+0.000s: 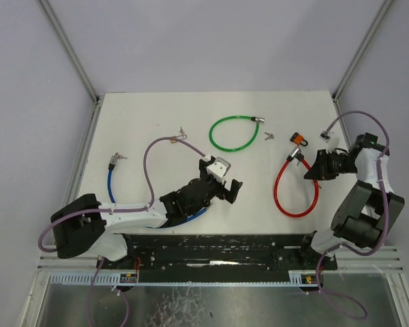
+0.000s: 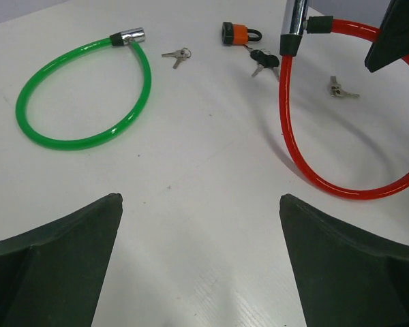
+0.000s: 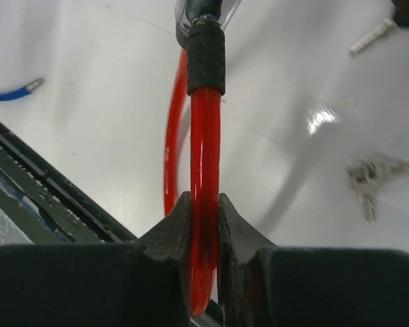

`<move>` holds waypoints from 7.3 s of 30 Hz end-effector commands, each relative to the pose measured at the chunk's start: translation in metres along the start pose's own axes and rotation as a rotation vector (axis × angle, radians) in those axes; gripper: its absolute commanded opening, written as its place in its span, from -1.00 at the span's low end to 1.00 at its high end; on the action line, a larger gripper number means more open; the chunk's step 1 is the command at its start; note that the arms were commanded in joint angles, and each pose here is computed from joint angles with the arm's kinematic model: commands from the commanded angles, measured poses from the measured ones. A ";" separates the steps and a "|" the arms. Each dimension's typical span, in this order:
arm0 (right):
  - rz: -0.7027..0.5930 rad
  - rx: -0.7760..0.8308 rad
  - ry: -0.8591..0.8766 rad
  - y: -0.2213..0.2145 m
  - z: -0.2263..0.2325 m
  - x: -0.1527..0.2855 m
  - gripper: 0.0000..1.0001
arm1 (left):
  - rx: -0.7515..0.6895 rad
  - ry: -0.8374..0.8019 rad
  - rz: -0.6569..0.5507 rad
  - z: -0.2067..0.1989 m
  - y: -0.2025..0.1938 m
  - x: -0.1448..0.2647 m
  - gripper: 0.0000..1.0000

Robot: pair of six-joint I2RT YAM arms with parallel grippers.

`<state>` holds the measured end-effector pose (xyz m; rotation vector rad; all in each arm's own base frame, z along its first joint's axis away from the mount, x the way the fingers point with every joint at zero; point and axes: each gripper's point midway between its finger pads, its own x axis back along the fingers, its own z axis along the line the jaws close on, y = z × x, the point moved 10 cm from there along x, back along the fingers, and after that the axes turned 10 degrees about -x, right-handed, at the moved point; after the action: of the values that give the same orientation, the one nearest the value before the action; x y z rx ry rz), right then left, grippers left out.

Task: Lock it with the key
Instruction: Place the lock at the center of the board, then pick up the lock from the center of the board.

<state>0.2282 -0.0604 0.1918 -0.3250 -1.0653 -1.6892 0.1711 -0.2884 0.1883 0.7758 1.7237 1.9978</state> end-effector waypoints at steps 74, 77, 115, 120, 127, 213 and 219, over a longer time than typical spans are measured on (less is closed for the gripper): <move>0.052 1.637 0.844 -0.046 0.219 -0.174 0.90 | 0.395 0.369 0.045 0.146 0.015 0.074 1.00; 0.129 1.640 0.886 -0.045 0.237 -0.194 0.77 | 0.407 0.360 -0.008 0.147 0.039 0.090 1.00; 0.591 1.432 0.506 -0.063 0.216 -0.256 -0.94 | 0.092 0.517 0.172 0.167 0.046 0.155 0.99; 0.600 1.441 0.492 -0.051 0.169 -0.217 -0.96 | 0.096 0.503 0.173 0.167 0.047 0.153 1.00; 0.565 1.401 0.360 -0.041 0.085 -0.162 -0.94 | 0.116 0.465 0.182 0.165 0.047 0.147 0.99; 0.295 0.759 0.382 -0.004 0.288 -0.261 -1.00 | 0.215 0.532 0.123 0.182 0.039 0.163 1.00; 0.239 0.654 0.542 0.028 0.279 -0.224 -1.00 | 0.234 0.501 0.115 0.181 0.040 0.161 1.00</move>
<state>0.2608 0.3066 0.1580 0.2098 -1.1956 -0.9593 0.1608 -0.0540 0.2669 0.4796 2.2576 2.3060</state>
